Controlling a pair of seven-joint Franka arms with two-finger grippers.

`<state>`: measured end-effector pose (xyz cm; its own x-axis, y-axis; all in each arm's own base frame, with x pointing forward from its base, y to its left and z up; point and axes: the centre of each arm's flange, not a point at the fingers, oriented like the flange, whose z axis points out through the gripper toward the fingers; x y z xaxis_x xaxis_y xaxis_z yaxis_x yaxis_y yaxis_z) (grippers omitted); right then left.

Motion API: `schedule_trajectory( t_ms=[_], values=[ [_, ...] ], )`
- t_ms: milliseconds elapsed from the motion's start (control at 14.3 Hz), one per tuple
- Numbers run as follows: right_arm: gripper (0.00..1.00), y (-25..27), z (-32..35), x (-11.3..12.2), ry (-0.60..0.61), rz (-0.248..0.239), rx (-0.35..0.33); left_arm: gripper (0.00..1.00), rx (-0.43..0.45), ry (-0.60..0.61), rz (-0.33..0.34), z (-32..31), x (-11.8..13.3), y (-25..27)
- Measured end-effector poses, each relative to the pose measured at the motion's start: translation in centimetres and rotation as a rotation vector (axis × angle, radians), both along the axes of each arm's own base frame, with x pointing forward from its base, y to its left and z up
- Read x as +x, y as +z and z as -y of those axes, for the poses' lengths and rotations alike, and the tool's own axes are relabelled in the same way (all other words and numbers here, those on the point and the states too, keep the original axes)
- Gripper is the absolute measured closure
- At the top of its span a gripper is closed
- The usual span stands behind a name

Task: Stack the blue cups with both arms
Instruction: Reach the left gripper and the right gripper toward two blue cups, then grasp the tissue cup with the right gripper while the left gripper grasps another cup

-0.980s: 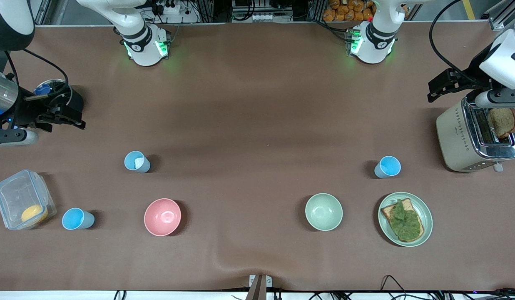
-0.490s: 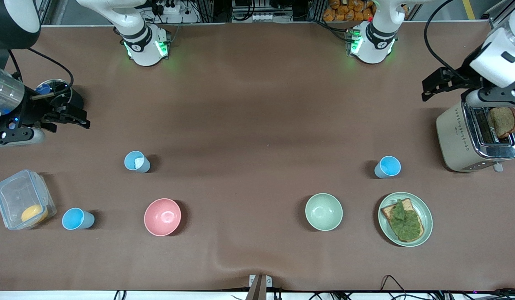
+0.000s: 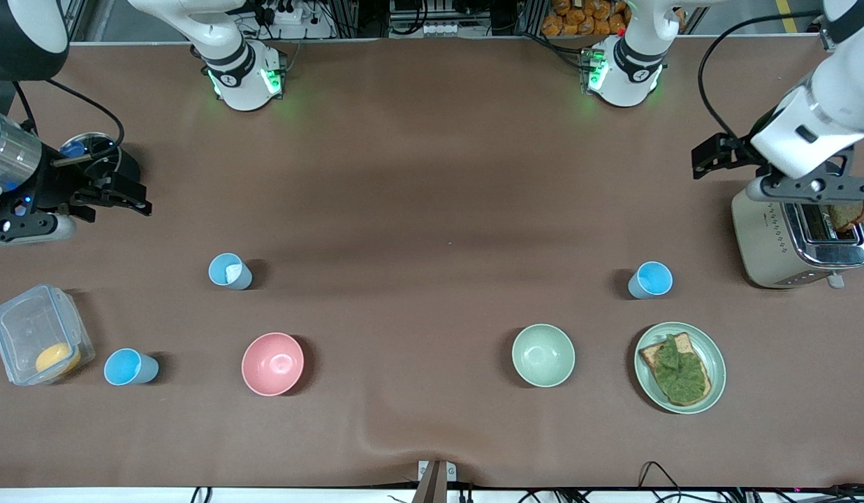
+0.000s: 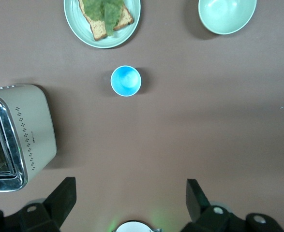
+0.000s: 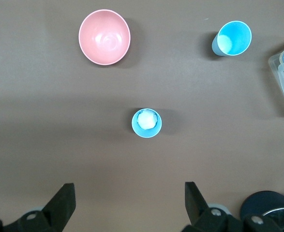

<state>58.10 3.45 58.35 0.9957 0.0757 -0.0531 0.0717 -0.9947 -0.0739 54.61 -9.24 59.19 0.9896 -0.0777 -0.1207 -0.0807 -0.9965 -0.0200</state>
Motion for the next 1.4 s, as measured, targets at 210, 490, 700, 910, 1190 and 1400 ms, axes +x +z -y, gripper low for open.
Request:
schedule_trajectory(
  t_ms=[210,490,700,910,1190,1400],
  values=[
    [0.0,0.0,0.0,0.0,0.0,0.0,0.0,0.0,0.001,-0.011,-0.01,0.0,0.5,-3.5],
    [0.0,0.0,0.2,0.0,-0.003,0.0,-0.001,0.0,0.071,-0.028,-0.049,-0.7,3.0,-8.1],
    [0.0,-0.2,0.2,0.1,-0.003,-0.005,-0.008,0.0,0.088,-0.043,-0.108,-0.2,5.8,-12.6],
    [0.0,-3.9,-0.8,0.9,0.022,-0.073,-0.034,0.0,0.105,-0.056,-0.181,-0.1,7.1,-17.6],
    [0.0,-13.1,-5.2,2.9,0.095,-0.077,-0.096,0.0,0.09,-0.03,-0.182,-2.0,8.4,-22.0],
    [0.0,-19.0,-6.0,3.2,0.112,-0.017,-0.101,0.0,0.079,-0.03,-0.156,-2.4,8.1,-25.0]
  ],
)
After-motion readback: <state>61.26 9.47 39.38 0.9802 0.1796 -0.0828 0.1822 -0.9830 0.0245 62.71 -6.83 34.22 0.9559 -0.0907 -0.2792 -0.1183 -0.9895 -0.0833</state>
